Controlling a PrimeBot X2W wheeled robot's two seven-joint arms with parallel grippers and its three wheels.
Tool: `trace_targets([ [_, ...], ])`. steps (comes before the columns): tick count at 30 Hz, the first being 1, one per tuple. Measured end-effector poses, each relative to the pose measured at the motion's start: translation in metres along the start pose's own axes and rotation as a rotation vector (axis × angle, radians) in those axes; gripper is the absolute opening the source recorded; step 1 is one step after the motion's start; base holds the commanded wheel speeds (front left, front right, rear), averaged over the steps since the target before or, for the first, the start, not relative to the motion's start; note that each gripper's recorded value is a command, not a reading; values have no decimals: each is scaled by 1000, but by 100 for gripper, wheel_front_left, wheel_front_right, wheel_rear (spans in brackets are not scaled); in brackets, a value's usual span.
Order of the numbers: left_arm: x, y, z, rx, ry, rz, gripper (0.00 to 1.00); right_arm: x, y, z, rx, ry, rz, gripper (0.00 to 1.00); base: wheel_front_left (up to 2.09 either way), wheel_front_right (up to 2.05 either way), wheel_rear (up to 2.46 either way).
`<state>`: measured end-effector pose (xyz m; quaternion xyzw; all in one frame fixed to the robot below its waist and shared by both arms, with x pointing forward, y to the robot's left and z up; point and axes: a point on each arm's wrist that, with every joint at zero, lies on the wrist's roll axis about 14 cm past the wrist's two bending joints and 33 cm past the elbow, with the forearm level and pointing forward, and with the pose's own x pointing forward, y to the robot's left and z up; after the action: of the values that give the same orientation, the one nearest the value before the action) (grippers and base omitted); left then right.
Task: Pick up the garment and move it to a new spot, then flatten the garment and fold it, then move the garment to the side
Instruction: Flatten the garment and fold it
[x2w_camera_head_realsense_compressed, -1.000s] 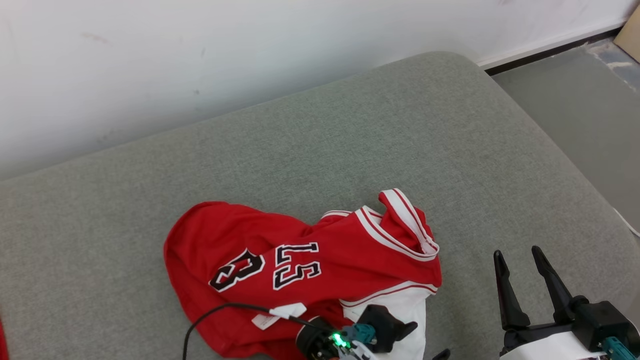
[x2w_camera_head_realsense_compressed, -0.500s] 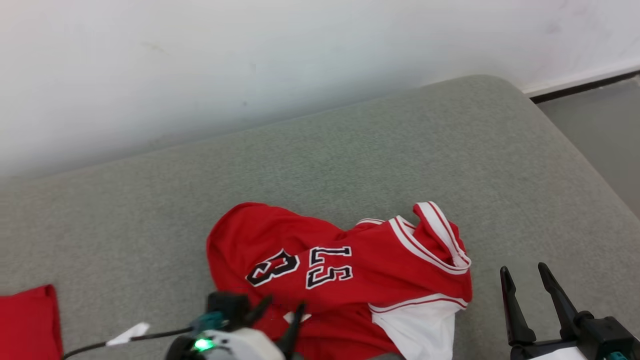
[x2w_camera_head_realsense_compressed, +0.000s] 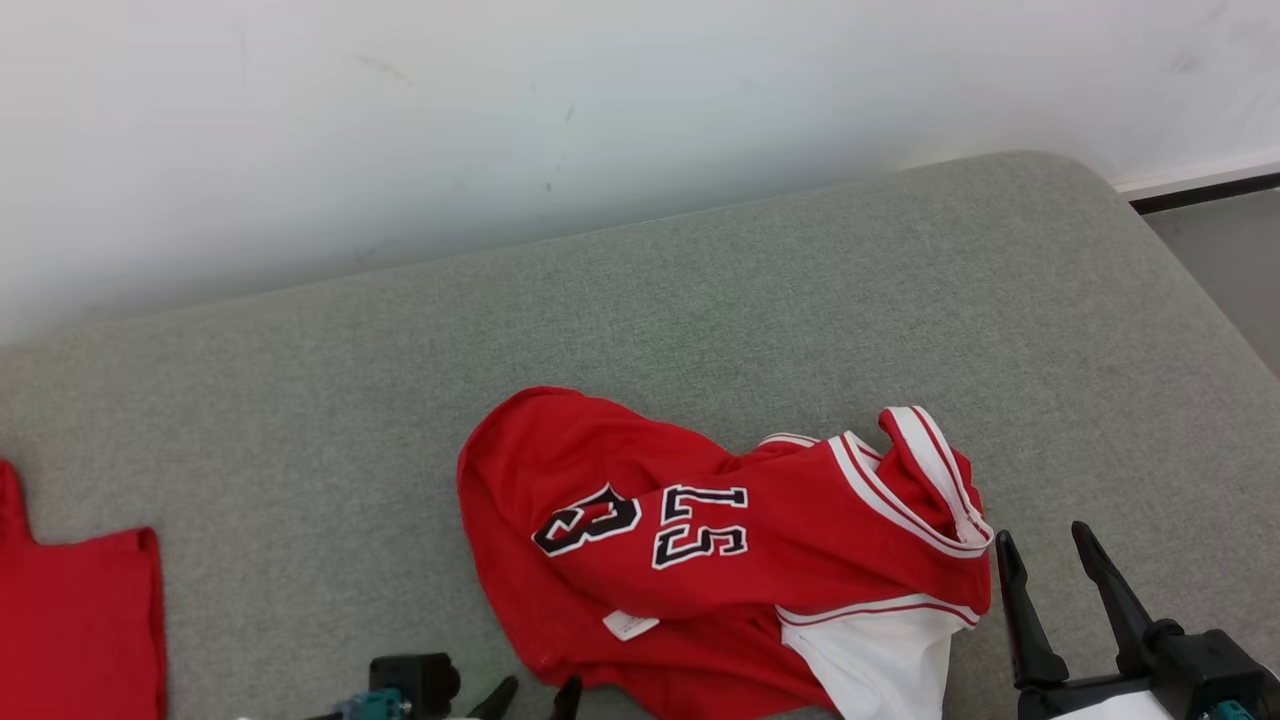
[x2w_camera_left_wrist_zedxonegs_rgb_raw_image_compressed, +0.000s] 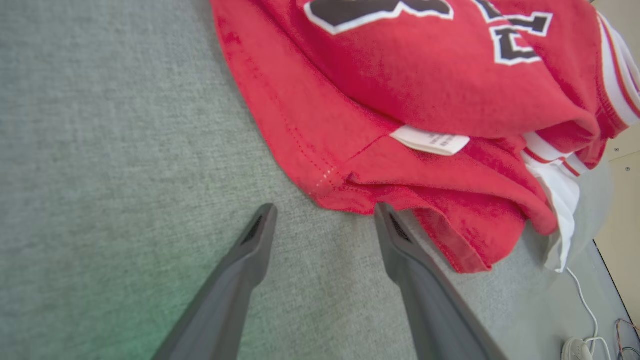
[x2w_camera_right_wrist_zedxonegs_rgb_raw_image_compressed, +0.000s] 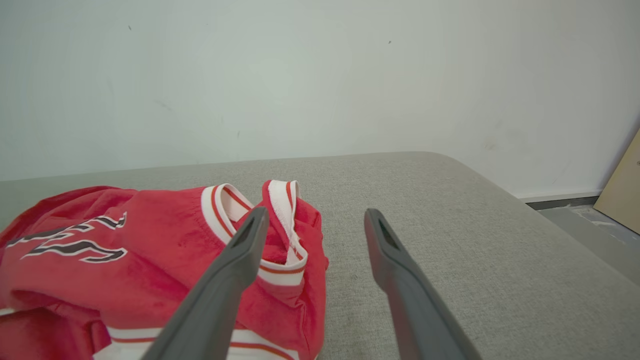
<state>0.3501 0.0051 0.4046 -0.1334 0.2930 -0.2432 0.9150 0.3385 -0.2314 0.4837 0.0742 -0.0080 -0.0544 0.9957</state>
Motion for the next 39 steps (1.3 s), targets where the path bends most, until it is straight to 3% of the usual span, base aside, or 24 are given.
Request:
trace_targets([
  [8,19,-9,1,-55,2,-47,100,2,-7,-3,-12,13,-15,100,0,0,0],
  [9,19,-9,1,-55,2,-47,87,2,-7,-3,-12,13,-15,100,0,0,0],
  [10,23,-9,0,-73,8,-53,26,3,-8,-4,-13,16,-18,100,0,0,0],
  [11,24,-8,0,-71,7,-54,0,3,-8,-4,-13,16,-19,100,0,0,0],
  [19,21,15,12,-71,-46,-6,0,7,-2,-5,-10,16,-2,100,0,0,0],
  [27,-17,66,39,32,-109,111,0,8,8,-6,0,16,28,100,0,0,0],
  [32,-39,60,28,73,-71,106,0,8,15,-6,4,14,46,100,0,0,0],
  [33,-42,57,21,71,-55,98,10,7,16,-6,5,15,49,100,0,0,0],
  [34,-45,55,17,64,-49,99,35,7,16,-7,6,16,51,100,0,0,0],
  [35,-47,54,14,59,-47,101,93,7,17,-7,6,16,52,100,0,0,0],
  [36,-49,54,10,65,-41,108,100,6,17,-7,7,15,54,100,0,0,0],
  [39,-55,60,4,94,-53,153,100,5,18,-6,7,14,58,100,0,0,0],
])
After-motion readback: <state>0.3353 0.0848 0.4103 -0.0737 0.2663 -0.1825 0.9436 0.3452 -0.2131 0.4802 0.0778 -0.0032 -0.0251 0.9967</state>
